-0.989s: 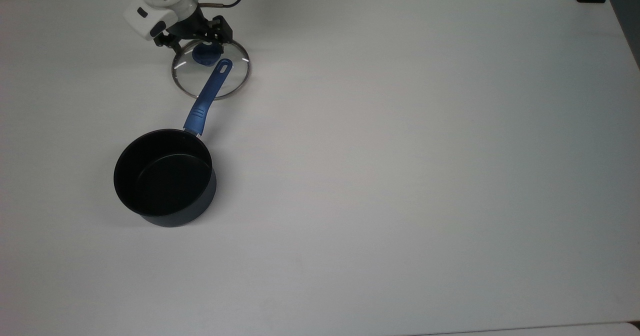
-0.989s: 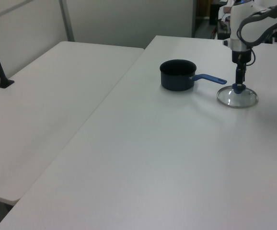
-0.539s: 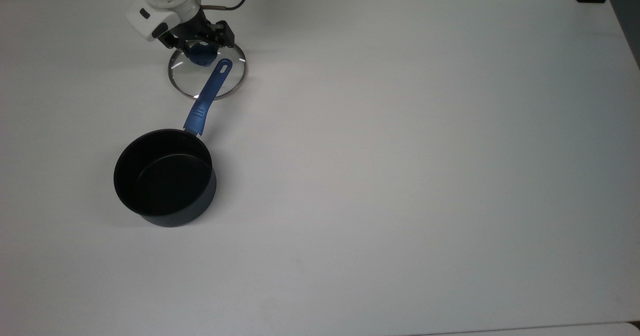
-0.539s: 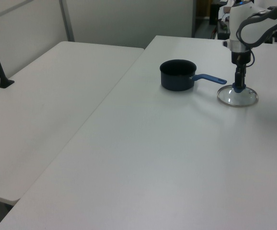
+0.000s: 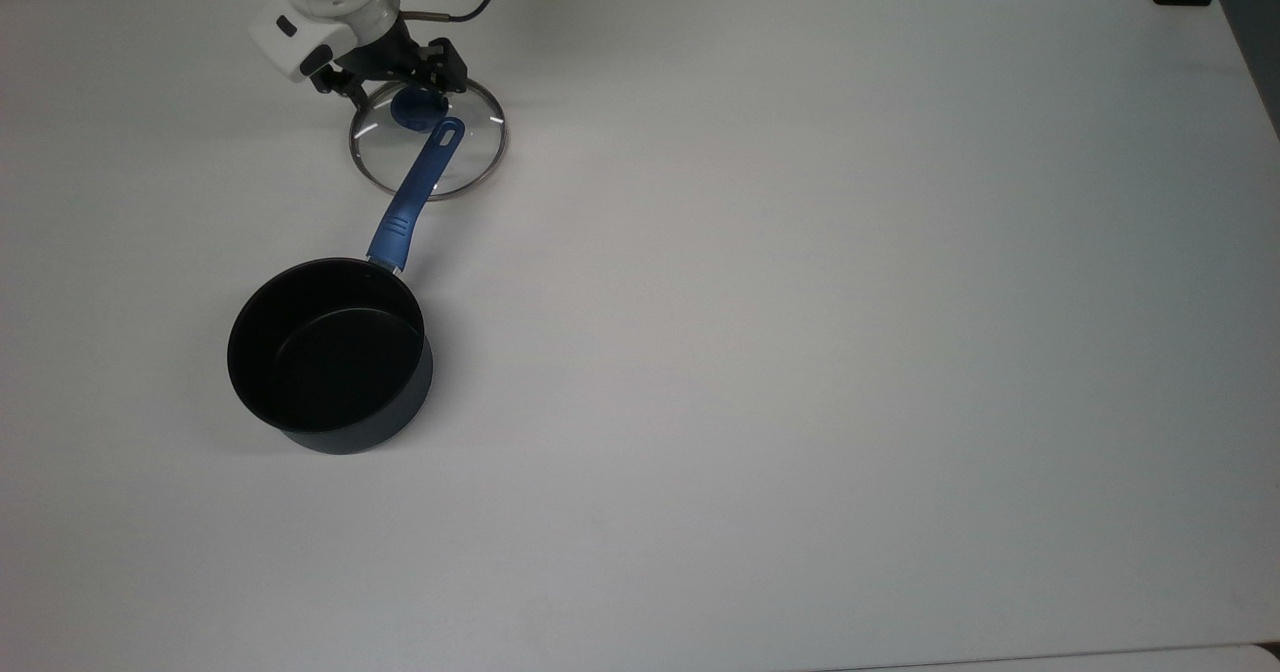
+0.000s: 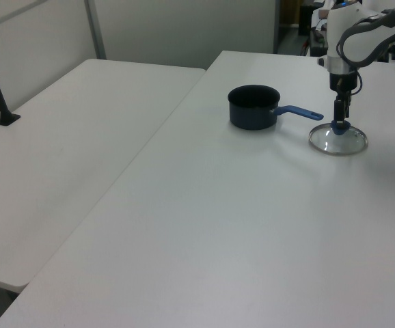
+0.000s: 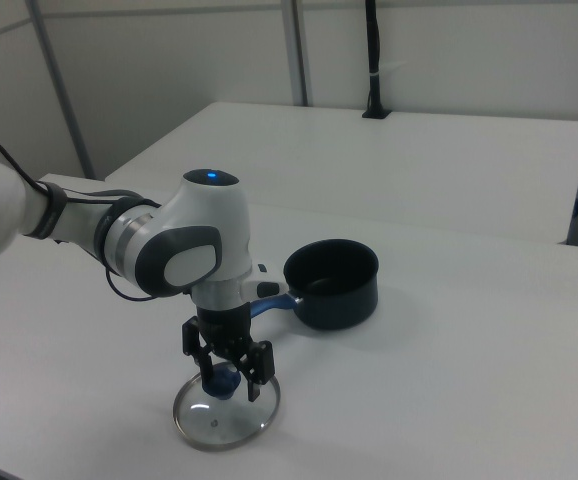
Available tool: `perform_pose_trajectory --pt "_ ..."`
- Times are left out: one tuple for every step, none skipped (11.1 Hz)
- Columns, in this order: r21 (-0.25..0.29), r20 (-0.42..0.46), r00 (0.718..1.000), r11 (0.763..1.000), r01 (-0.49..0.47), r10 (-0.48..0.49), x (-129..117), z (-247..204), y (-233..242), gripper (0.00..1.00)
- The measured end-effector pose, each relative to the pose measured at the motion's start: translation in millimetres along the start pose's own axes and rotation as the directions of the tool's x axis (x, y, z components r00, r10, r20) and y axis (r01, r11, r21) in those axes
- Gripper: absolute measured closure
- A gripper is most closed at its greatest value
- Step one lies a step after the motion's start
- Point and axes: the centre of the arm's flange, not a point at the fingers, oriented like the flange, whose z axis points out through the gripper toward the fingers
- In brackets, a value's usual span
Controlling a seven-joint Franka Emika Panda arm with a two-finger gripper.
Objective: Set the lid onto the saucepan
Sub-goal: 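Close the gripper on the blue knob and adjust the grip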
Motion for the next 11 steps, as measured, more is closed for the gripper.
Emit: perform_pose_trajectory --pt "0.000 0.000 1.000 1.000 -0.001 0.001 0 -3 1 0.05" --pt "0.002 0.005 1.000 1.000 -0.001 0.001 0 -5 1 0.05" --pt "0.002 0.007 1.000 1.000 -0.005 0.005 0 -6 1 0.05" --pt "0.003 0.008 1.000 1.000 -0.012 0.012 0 -6 1 0.05" --pt "0.003 0.008 1.000 1.000 -0.029 0.029 0 -6 1 0.05" --pt "0.012 0.006 0.999 0.999 -0.050 0.050 1 -6 0 0.05" --pt "0.025 0.003 0.998 0.998 -0.059 0.059 1 -6 -2 0.05" --pt "0.032 0.002 0.998 0.997 -0.065 0.065 2 -6 -4 0.05" --pt "0.036 0.001 0.997 0.997 -0.073 0.073 2 -6 -5 0.05" --pt "0.039 0.001 0.997 0.996 -0.081 0.081 3 -6 -7 0.05" --pt "0.040 0.001 0.997 0.996 -0.079 0.079 4 -6 -12 0.05"
